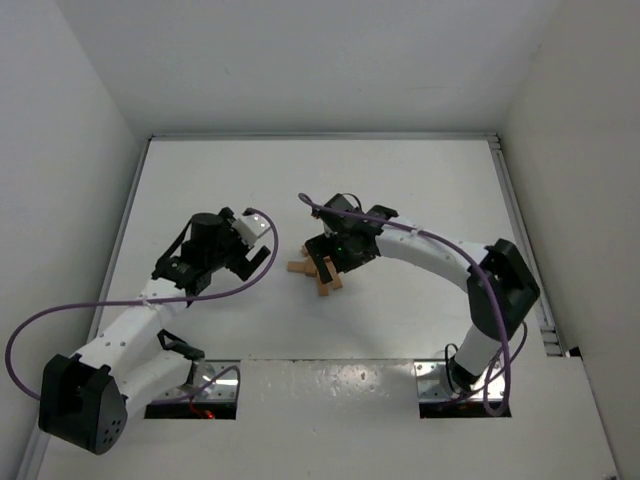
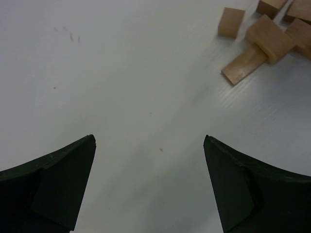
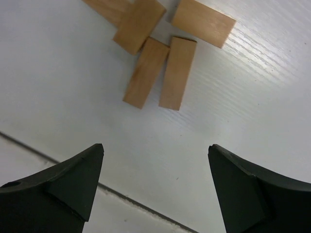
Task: Build the wood block tower
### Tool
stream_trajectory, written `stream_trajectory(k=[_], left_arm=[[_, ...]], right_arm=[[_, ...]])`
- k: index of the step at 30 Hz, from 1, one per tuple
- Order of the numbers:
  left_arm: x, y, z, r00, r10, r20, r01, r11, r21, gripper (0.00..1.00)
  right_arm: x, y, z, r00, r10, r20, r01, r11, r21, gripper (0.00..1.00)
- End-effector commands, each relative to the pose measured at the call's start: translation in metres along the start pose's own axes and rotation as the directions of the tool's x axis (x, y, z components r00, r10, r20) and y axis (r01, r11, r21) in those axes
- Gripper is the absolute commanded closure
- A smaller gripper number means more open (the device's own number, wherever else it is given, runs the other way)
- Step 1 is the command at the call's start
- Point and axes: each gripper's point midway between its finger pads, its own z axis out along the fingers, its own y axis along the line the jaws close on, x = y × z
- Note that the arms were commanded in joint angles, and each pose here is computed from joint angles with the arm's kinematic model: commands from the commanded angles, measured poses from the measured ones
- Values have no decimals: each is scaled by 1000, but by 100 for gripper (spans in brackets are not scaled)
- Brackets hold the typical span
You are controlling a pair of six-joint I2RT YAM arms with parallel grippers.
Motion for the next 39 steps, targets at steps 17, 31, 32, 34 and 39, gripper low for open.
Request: stream_trajectory(k=[17, 31, 32, 34, 39], left_arm=[[-22, 31, -39, 984, -107, 143, 136, 968, -212, 1], [-19, 27, -42, 986, -87, 144, 116, 972, -206, 1], [-19, 27, -42, 986, -87, 144, 116, 972, -206, 1], [-18, 25, -39, 986, -88, 139, 114, 974, -194, 1], [-19, 25, -37, 986, -87, 142, 113, 976, -186, 1]], right_arm=[[3, 9, 52, 1000, 7, -13, -5, 981, 195, 1], [2, 12, 83, 999, -17, -52, 25, 985, 173, 1], [2, 10, 85, 998, -14, -55, 23, 984, 177, 1], [2, 7, 88, 998, -2, -57, 12, 983, 181, 1], [2, 1, 95, 997, 42, -60, -31, 985, 170, 14]])
